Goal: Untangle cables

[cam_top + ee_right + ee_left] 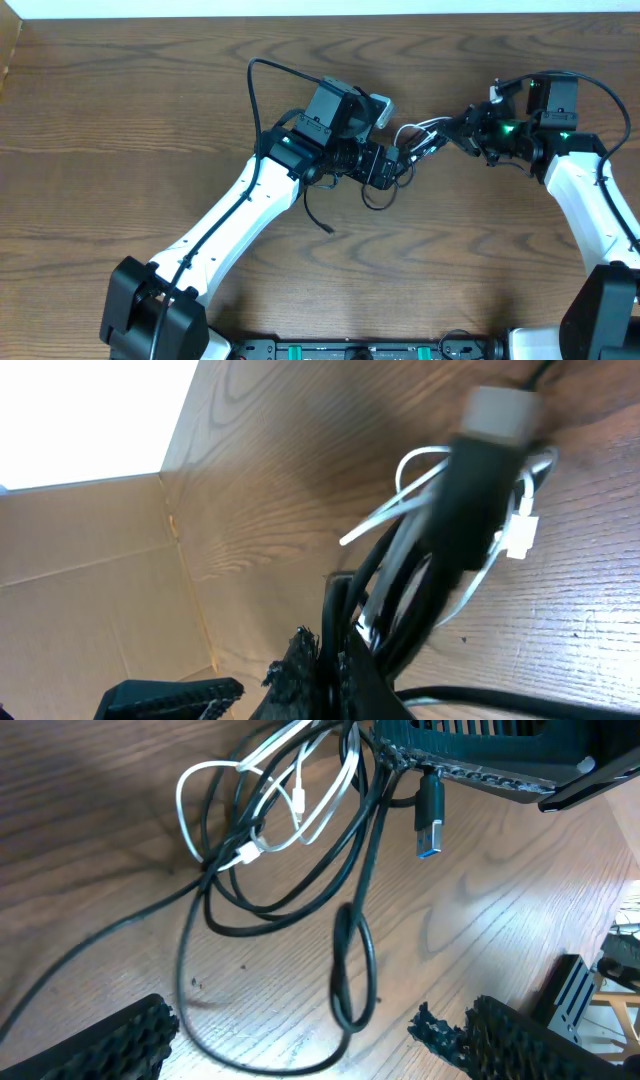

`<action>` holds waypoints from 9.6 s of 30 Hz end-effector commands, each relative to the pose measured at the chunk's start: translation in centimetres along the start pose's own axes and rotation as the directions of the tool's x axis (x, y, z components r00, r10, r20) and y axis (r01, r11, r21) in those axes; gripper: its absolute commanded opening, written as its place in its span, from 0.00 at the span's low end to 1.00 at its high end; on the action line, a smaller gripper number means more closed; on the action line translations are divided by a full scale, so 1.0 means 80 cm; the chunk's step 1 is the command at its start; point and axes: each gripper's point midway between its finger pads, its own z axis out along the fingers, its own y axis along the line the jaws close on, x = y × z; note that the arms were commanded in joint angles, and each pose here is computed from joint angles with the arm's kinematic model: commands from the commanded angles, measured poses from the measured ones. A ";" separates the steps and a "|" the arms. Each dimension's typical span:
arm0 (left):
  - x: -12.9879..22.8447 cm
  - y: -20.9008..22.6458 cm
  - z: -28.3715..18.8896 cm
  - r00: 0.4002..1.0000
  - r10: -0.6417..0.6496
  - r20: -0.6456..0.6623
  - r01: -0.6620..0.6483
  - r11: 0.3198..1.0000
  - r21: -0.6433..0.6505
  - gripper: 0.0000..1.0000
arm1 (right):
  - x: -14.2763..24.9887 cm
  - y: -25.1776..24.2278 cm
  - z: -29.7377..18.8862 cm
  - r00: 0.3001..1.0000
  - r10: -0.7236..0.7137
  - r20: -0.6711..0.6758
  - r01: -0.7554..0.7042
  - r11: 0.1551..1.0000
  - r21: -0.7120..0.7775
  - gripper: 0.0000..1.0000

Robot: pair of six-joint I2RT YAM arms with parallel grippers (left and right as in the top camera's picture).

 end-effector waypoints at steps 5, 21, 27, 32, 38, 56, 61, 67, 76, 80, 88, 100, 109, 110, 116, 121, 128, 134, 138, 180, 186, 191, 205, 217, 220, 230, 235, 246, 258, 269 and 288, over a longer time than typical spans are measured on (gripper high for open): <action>-0.022 -0.014 -0.007 0.998 0.036 0.060 -0.038 0.998 0.041 0.94 | -0.004 -0.001 -0.005 0.999 -0.035 0.028 0.034 0.999 0.025 0.01; -0.058 -0.081 -0.040 0.969 0.135 0.208 -0.186 0.951 0.248 0.41 | 0.016 0.024 0.008 0.999 0.032 -0.034 -0.033 0.999 -0.035 0.01; -0.056 -0.080 -0.039 0.972 0.131 0.197 -0.178 0.952 0.247 0.34 | 0.007 0.050 0.006 0.999 0.038 -0.024 -0.041 0.991 -0.126 0.01; -0.056 -0.080 -0.039 0.972 0.131 0.197 -0.178 0.952 0.247 0.30 | 0.010 0.054 0.005 0.998 0.053 -0.042 -0.059 0.988 -0.140 0.01; -0.055 -0.080 -0.039 0.972 0.131 0.197 -0.178 0.952 0.248 0.29 | 0.015 0.071 0.002 0.994 0.064 -0.085 -0.080 0.976 -0.202 0.01; -0.057 -0.056 -0.025 0.975 0.116 0.189 -0.147 0.976 0.159 0.28 | 0.031 0.105 -0.006 0.985 0.010 -0.174 -0.066 0.946 -0.319 0.01; -0.053 -0.049 -0.012 0.981 0.100 0.165 -0.127 0.979 0.158 0.23 | 0.041 0.110 0.000 0.981 -0.007 -0.193 -0.056 0.946 -0.319 0.01; -0.053 -0.047 -0.010 0.981 0.100 0.164 -0.126 0.979 0.158 0.20 | 0.045 0.113 0.003 0.981 -0.018 -0.193 -0.046 0.946 -0.320 0.01; -0.053 -0.048 -0.010 0.981 0.100 0.165 -0.126 0.979 0.158 0.20 | 0.045 0.113 0.003 0.981 -0.025 -0.191 -0.038 0.946 -0.322 0.01; -0.053 -0.048 -0.010 0.981 0.100 0.165 -0.127 0.979 0.158 0.19 | 0.046 0.114 0.004 0.981 -0.038 -0.190 -0.026 0.946 -0.324 0.01; -0.053 -0.047 -0.010 0.981 0.100 0.165 -0.126 0.979 0.157 0.08 | 0.051 0.114 0.006 0.980 -0.064 -0.190 -0.001 0.946 -0.324 0.01; -0.053 -0.047 -0.010 0.981 0.100 0.164 -0.126 0.979 0.157 0.08 | 0.069 0.113 0.019 0.972 -0.105 -0.208 0.038 0.952 -0.303 0.01; -0.052 -0.048 -0.010 0.982 0.099 0.162 -0.125 0.979 0.158 0.08 | 0.064 0.108 0.022 0.978 -0.098 -0.183 0.045 0.960 -0.277 0.01; -0.052 -0.048 -0.010 0.982 0.099 0.162 -0.125 0.980 0.158 0.08 | 0.063 0.107 0.022 0.979 -0.097 -0.177 0.045 0.961 -0.273 0.01; -0.050 -0.047 -0.009 0.984 0.091 0.152 -0.115 0.981 0.158 0.08 | 0.054 0.102 0.025 0.986 -0.087 -0.143 0.050 0.968 -0.247 0.01; -0.049 -0.047 -0.009 0.985 0.090 0.151 -0.113 0.981 0.158 0.08 | 0.044 0.096 0.025 0.992 -0.073 -0.106 0.048 0.974 -0.220 0.01; -0.050 -0.047 -0.009 0.984 0.091 0.152 -0.115 0.981 0.158 0.30 | 0.034 0.091 0.021 0.995 -0.060 -0.085 0.040 0.976 -0.215 0.01; -0.050 -0.047 -0.009 0.984 0.091 0.152 -0.115 0.981 0.158 0.31 | 0.036 0.092 0.020 0.994 -0.061 -0.094 0.039 0.974 -0.222 0.01; -0.050 -0.046 -0.009 0.984 0.091 0.153 -0.115 0.981 0.157 0.31 | 0.041 0.095 0.020 0.991 -0.066 -0.113 0.038 0.971 -0.235 0.01; -0.055 -0.031 -0.008 0.982 0.089 0.167 -0.104 0.991 0.085 0.08 | 0.064 0.103 0.027 0.981 -0.089 -0.171 0.044 0.968 -0.248 0.04; -0.055 -0.031 -0.008 0.982 0.089 0.167 -0.104 0.991 0.085 0.08 | 0.064 0.103 0.027 0.980 -0.112 -0.164 0.068 0.965 -0.252 0.19; -0.055 -0.031 -0.008 0.982 0.089 0.167 -0.104 0.991 0.085 0.08 | 0.064 0.103 0.027 0.980 -0.114 -0.163 0.070 0.965 -0.252 0.27; -0.054 -0.031 -0.008 0.983 0.087 0.164 -0.102 0.991 0.085 0.08 | 0.047 0.087 0.030 0.984 -0.159 -0.086 0.140 0.971 -0.193 0.55; -0.053 -0.031 -0.008 0.983 0.086 0.162 -0.101 0.991 0.084 0.08 | 0.034 0.065 0.020 0.993 -0.092 -0.075 0.080 0.986 -0.147 0.28; -0.053 -0.031 -0.008 0.983 0.086 0.162 -0.101 0.991 0.084 0.08 | 0.034 0.065 0.020 0.994 -0.078 -0.077 0.066 0.987 -0.146 0.27; -0.053 -0.031 -0.008 0.983 0.086 0.162 -0.101 0.991 0.084 0.08 | 0.033 0.065 0.020 0.995 0.039 -0.093 -0.052 0.989 -0.138 0.20; -0.053 -0.031 -0.008 0.983 0.086 0.162 -0.101 0.991 0.084 0.08 | 0.033 0.066 0.020 0.988 0.112 -0.103 -0.125 0.984 -0.130 0.09; -0.053 -0.030 -0.008 0.983 0.086 0.162 -0.101 0.991 0.084 0.08 | 0.033 0.064 0.021 0.985 0.136 -0.102 -0.148 0.982 -0.121 0.07; -0.053 -0.031 -0.008 0.983 0.086 0.162 -0.101 0.991 0.084 0.08 | 0.047 0.070 0.032 0.978 0.172 -0.117 -0.183 0.978 -0.097 0.01; -0.053 -0.030 -0.006 0.984 0.085 0.159 -0.099 0.992 0.084 0.08 | 0.058 0.079 0.030 0.970 0.167 -0.174 -0.191 0.973 -0.128 0.01; -0.051 -0.026 -0.003 0.985 0.081 0.154 -0.094 0.993 0.075 0.08 | 0.082 0.114 0.016 0.945 0.080 -0.316 -0.167 0.951 -0.259 0.01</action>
